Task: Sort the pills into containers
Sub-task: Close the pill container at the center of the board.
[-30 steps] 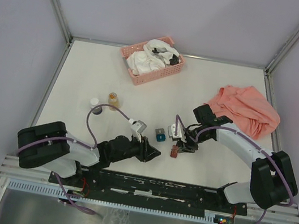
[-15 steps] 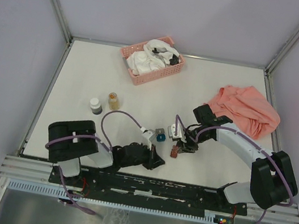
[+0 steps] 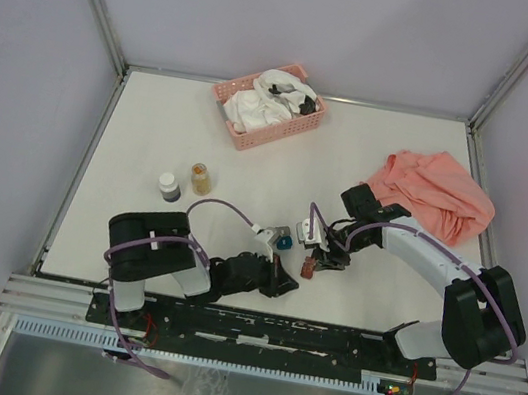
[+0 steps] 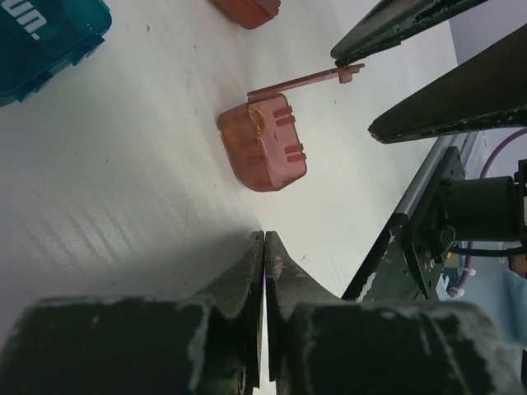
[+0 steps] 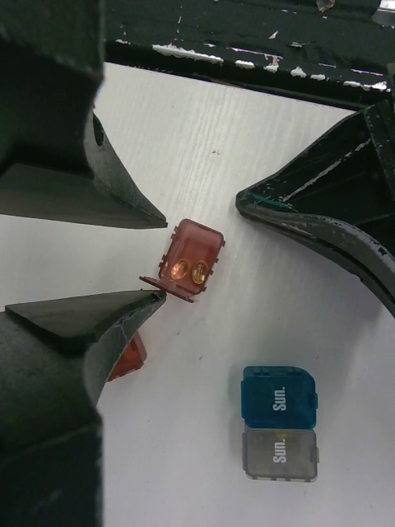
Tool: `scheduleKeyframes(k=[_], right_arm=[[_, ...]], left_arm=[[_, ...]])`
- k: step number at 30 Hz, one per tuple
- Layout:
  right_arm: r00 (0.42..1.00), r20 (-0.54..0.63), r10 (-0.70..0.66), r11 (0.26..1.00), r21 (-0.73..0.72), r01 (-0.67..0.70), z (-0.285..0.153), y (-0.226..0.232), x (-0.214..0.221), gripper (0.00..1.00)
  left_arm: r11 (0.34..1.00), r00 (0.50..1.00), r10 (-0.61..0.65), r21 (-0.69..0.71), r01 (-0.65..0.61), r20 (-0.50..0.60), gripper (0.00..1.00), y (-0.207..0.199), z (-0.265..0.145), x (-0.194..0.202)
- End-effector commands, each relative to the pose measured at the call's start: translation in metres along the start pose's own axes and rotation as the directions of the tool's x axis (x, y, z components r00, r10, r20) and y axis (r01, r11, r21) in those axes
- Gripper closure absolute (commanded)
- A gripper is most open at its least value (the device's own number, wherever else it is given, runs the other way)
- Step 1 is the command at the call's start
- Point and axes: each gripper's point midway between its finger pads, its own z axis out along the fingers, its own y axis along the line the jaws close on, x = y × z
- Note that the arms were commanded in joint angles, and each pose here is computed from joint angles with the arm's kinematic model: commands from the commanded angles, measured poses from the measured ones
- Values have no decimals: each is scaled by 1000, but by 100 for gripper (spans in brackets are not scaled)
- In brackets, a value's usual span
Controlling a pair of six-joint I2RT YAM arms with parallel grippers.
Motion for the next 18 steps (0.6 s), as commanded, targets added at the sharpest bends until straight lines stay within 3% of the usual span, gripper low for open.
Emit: scheduleKeyframes(k=[1, 18], right_arm=[[998, 40, -42, 999, 13, 42, -5, -9, -16, 56], [998, 35, -43, 998, -36, 44, -4, 0, -15, 56]], left_arm=[[997, 995, -72, 19, 71, 63, 93, -9, 9, -13], [996, 993, -88, 18, 86, 74, 93, -4, 19, -23]])
